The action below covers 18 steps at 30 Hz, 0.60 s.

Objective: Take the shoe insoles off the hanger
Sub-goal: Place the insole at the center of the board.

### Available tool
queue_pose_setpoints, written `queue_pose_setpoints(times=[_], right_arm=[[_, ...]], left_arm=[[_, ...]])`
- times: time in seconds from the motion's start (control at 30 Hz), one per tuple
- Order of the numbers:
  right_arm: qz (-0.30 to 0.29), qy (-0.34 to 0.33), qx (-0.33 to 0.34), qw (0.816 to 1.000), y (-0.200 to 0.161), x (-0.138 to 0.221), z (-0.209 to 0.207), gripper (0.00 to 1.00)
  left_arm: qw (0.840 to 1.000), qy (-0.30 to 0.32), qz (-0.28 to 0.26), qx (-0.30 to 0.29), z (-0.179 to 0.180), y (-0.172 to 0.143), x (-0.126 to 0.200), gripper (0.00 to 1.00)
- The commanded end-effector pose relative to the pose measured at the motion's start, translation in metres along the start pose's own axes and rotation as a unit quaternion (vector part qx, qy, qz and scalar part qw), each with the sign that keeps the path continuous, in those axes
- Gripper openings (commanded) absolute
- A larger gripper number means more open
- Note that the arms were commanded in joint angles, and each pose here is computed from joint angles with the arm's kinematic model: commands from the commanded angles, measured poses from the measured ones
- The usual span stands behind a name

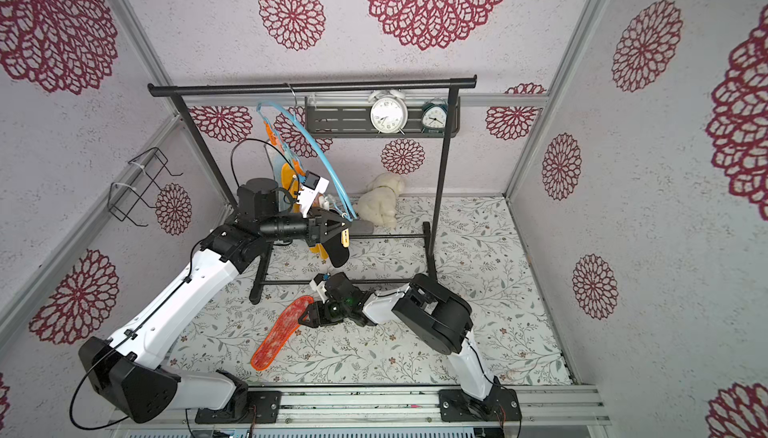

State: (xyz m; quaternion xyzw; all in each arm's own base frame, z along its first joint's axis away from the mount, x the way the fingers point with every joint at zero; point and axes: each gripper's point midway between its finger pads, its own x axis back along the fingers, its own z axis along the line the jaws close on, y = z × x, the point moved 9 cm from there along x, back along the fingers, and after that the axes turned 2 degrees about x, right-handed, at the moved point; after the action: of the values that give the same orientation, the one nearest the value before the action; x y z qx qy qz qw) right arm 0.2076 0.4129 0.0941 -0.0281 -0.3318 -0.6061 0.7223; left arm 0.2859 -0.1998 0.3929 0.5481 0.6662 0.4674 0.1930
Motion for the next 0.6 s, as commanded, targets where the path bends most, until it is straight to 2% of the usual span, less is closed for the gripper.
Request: queue_pose_setpoints(times=[0.0,0.13,0.3,0.43,0.57], right_arm=[[-0.011,0.003,0.019,1.000,0.024,-0.025,0.009,0.44],[0.006,-0.006,0.010,1.000,0.045,-0.057,0.008,0.37],[0.017,0.003,0.017,1.000,0.052,-0.070,0.011,0.37],[0.001,0.001,0.039,0.999,0.048,-0.050,0.016,0.38],[-0.025,0.011,0.071,0.997,0.037,-0.010,0.025,0.40]], left_arm=[[1.000,0.004,-0.007,-0.004,-0.001,0.001,0.004,0.00],[1.000,0.004,-0.005,-0.001,0.001,0.000,0.004,0.00],[1.000,0.004,-0.002,-0.001,0.003,0.000,0.003,0.00],[1.000,0.005,-0.003,-0.002,0.003,0.002,0.002,0.00],[1.000,0.006,-0.001,-0.001,0.005,0.000,0.002,0.00]])
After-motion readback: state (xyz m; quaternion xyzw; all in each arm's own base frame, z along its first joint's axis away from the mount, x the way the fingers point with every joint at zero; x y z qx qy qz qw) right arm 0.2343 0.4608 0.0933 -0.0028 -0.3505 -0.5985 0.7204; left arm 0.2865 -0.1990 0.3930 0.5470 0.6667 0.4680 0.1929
